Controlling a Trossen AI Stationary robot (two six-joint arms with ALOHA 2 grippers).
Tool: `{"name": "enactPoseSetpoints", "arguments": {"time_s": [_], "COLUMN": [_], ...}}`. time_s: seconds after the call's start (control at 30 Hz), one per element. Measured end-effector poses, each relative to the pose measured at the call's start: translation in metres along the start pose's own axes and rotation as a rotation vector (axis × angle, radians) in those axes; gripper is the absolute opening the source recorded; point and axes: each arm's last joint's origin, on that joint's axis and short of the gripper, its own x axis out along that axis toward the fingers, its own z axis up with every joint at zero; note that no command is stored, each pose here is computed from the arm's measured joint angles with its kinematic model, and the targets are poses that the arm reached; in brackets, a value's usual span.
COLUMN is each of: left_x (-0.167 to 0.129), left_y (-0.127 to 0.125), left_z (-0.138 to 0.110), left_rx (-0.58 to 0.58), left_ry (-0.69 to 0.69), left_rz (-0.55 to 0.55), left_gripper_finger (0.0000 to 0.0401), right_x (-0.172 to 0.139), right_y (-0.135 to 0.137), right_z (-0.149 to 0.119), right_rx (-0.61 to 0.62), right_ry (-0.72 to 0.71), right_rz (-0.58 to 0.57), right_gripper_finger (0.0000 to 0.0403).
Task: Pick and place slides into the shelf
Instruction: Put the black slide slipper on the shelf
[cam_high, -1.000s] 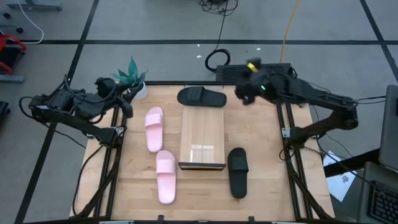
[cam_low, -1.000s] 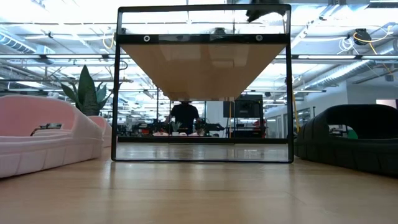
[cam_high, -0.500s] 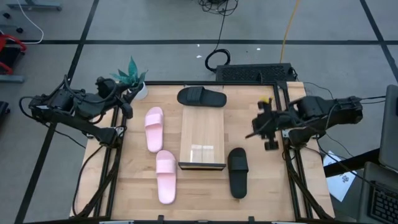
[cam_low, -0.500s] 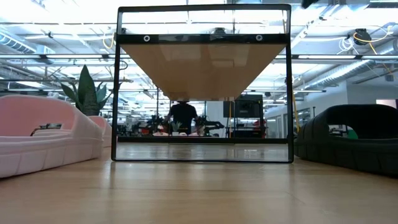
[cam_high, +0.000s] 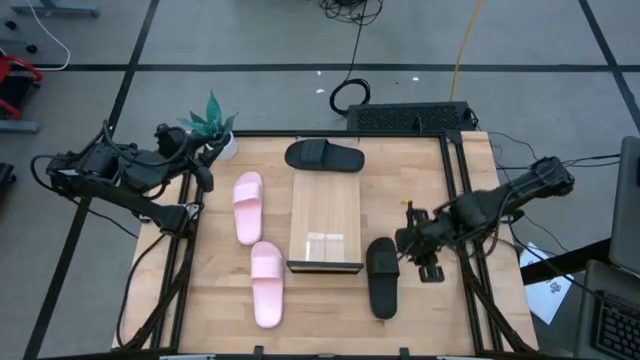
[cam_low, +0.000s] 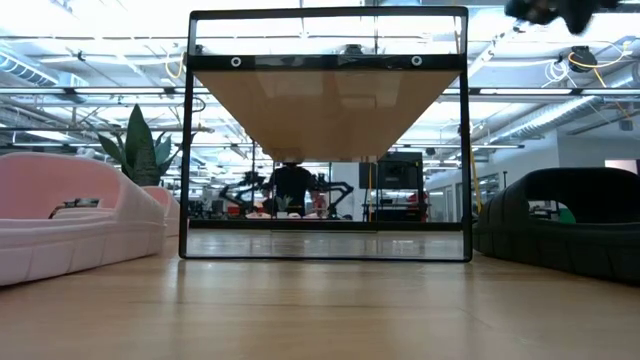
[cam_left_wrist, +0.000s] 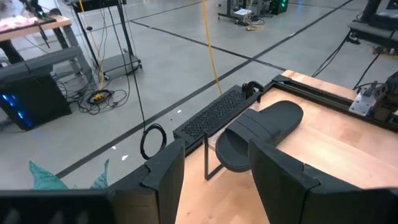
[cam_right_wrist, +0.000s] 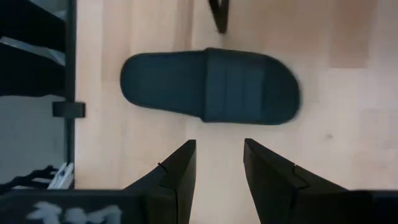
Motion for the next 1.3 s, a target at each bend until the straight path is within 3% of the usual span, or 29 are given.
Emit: {"name": "enactPoseSetpoints", "arguments": {"time_s": [0.33, 0.57, 0.87, 1.3], "left_x": [0.0, 0.0, 0.0, 0.0], "left_y": [0.0, 0.0, 0.0, 0.0], "left_z": [0.0, 0.0, 0.0, 0.0], "left_rx": [0.097, 0.11, 0.112, 0.208], "left_ry": [0.0, 0.0, 0.0, 0.0], "left_rz": [0.0, 0.001, 0.0, 0.001], "left_gripper_finger": [0.0182, 0.0182, 0.0182, 0.0182], "right_x": [0.054, 0.077, 0.093, 0.104], "right_y": [0.01, 0.003, -0.003, 0.001], "right_z": [-0.007, -0.018, -0.026, -0.028], "right_rx": [0.091, 0.118, 0.124, 0.198], "right_ry": [-0.134, -0.121, -0.103, -0.067], "right_rz": [0.098, 0.058, 0.013, -0.018], "right_gripper_finger": [0.0125, 0.0125, 0.0125, 0.0126]}}
